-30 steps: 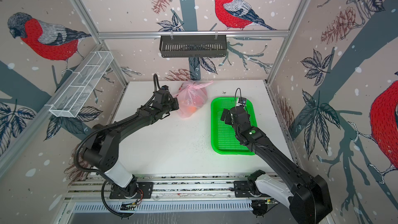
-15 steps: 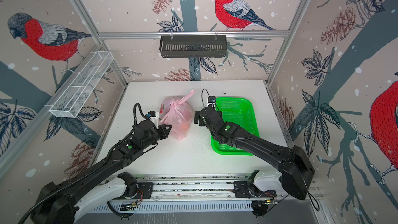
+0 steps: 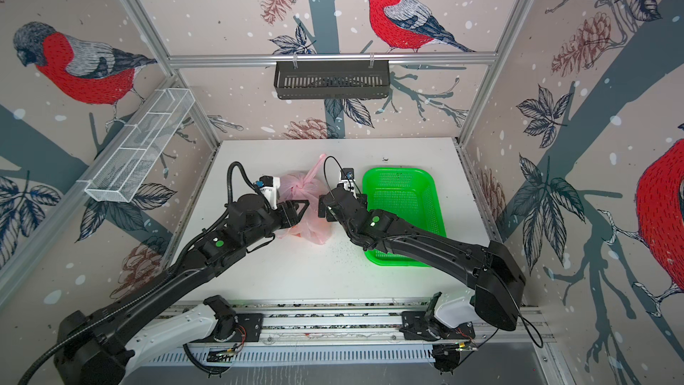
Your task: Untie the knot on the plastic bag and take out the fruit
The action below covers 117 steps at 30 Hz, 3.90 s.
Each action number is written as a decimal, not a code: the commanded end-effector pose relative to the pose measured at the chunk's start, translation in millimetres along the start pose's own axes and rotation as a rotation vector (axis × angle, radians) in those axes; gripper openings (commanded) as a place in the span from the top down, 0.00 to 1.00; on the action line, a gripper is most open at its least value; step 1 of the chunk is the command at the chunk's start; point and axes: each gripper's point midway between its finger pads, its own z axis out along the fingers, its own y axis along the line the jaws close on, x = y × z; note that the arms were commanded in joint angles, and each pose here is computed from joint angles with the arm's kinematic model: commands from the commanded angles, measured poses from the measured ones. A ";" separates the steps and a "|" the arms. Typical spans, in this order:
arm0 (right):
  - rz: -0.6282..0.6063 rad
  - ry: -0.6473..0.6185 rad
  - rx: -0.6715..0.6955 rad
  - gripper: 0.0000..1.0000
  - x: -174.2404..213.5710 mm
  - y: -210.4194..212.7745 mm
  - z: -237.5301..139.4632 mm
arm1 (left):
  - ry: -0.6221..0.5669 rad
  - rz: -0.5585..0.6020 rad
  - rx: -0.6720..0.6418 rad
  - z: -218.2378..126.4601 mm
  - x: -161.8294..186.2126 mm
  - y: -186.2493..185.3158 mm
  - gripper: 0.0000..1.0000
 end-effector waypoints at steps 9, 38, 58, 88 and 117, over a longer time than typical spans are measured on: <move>-0.110 0.042 -0.087 0.19 -3.6 52.1 39.8 | 0.005 -0.011 -0.244 2.0 -66.1 93.8 0.37; -0.172 0.261 -0.200 0.83 47.7 88.8 107.2 | 0.252 -0.172 -0.174 117.9 -49.8 156.0 0.59; -0.166 0.194 -0.212 0.95 40.1 68.1 62.9 | 0.164 -0.143 -0.219 94.9 -67.2 141.8 1.00; -0.200 0.157 -0.266 0.95 43.9 79.9 45.3 | 0.270 0.018 -0.383 104.6 -28.4 126.5 0.63; -0.061 0.063 0.048 0.96 0.1 -35.3 82.8 | -0.183 -0.289 -0.500 -25.1 -41.0 170.2 1.00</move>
